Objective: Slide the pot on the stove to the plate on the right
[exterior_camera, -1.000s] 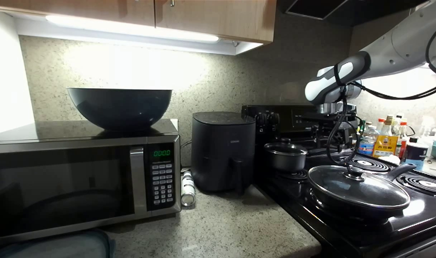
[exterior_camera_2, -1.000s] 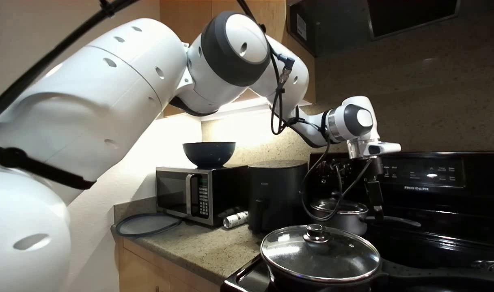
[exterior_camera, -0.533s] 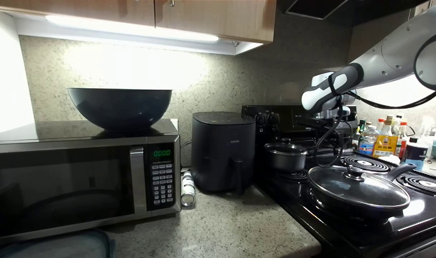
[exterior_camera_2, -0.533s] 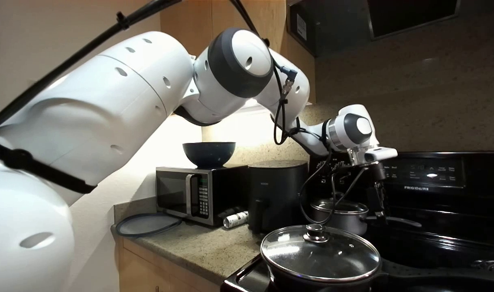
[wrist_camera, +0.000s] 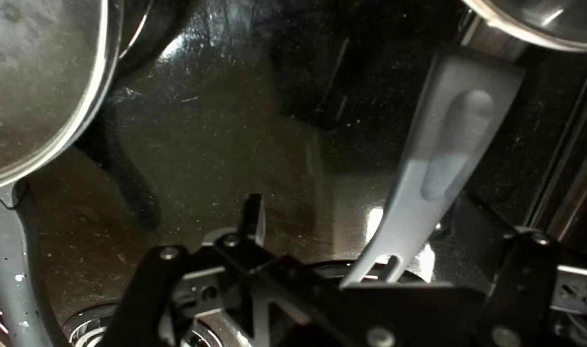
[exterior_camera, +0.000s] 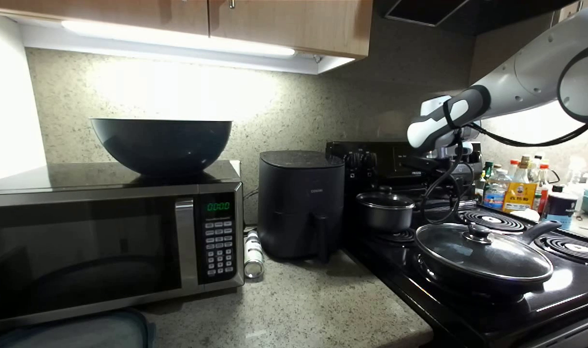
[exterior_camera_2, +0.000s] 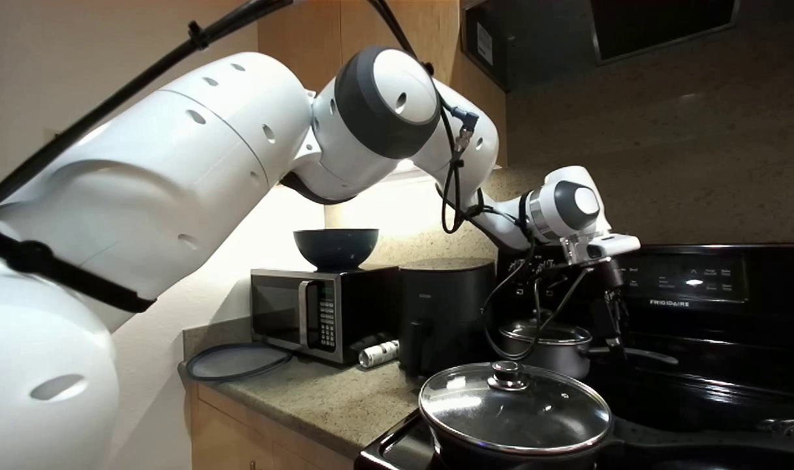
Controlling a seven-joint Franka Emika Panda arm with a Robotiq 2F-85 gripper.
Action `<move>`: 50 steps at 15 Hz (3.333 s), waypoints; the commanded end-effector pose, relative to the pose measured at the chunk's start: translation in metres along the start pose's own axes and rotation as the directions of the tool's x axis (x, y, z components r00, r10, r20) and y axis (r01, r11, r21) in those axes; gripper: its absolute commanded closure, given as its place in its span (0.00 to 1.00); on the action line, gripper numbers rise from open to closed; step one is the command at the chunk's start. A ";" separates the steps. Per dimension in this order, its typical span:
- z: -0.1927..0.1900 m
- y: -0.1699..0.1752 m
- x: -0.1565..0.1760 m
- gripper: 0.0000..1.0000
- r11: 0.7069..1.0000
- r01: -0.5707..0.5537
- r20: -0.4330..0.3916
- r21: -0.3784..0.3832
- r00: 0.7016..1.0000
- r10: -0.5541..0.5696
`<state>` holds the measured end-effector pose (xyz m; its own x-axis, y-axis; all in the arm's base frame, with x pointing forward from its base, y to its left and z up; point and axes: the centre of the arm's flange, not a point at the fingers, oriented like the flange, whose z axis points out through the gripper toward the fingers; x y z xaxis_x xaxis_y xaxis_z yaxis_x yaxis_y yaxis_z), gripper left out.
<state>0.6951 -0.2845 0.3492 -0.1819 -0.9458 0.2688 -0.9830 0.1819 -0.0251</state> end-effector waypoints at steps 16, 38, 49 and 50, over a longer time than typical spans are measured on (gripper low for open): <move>0.021 -0.006 0.004 0.72 0.998 -0.010 -0.001 -0.069 1.000 0.010; 0.071 0.042 0.071 0.56 0.976 -0.126 -0.010 -0.176 0.992 0.126; 0.033 0.013 0.014 0.00 0.991 0.062 0.029 -0.122 0.998 -0.059; 0.041 0.008 0.018 0.05 0.995 0.006 0.017 -0.101 1.000 -0.004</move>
<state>0.6829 -0.3107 0.3146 -0.1772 -0.9512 0.2526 -0.9766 0.2017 0.0744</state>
